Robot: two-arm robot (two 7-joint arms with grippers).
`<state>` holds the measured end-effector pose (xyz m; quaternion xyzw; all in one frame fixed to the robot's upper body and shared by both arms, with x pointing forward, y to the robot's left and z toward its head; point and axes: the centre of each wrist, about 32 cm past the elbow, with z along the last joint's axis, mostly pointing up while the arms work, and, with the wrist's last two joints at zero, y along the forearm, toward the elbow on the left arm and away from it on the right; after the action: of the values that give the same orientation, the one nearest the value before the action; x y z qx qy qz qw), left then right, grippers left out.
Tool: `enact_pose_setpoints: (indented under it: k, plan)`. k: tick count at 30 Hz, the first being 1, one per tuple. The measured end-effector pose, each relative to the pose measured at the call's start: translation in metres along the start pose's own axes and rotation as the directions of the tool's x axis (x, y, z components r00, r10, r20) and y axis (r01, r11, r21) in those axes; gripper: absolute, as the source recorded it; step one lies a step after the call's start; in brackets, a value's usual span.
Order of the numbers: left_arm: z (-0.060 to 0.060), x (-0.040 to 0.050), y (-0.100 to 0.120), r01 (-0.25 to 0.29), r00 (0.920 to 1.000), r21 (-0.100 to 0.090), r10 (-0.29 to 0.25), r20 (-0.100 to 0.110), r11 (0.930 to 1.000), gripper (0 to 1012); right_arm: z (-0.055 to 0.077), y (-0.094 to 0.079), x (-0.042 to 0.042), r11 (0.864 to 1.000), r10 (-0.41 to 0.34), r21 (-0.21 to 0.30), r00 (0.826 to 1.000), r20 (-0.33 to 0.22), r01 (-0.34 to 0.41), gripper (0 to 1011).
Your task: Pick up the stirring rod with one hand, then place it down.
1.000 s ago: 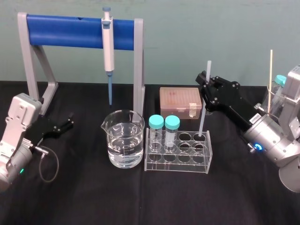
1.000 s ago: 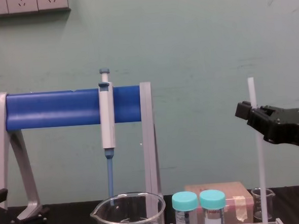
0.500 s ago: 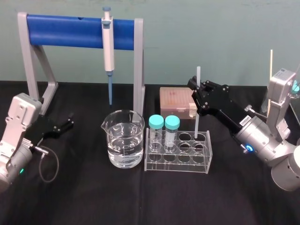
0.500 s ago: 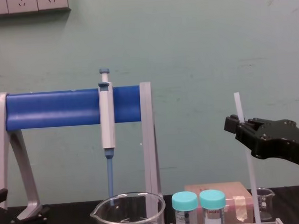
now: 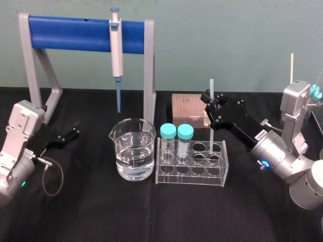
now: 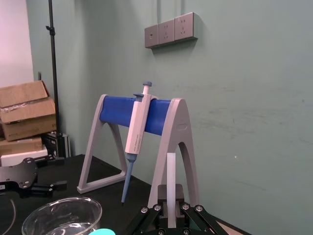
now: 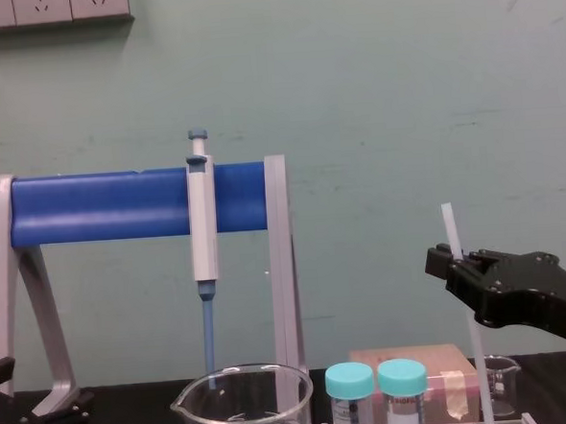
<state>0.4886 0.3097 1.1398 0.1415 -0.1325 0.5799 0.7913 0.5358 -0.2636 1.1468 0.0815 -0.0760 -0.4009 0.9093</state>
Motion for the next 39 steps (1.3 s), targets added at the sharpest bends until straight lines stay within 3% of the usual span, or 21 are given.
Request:
enact_pose_setpoints:
  k: [39]
  plan:
    - [0.0, 0.0, 0.0, 0.0, 1.0, 0.0, 0.0, 0.0, 1.0, 1000, -0.02, -0.004, -0.0058, 0.998, -0.015, -0.068, 1.0, -0.015, 0.014, 79]
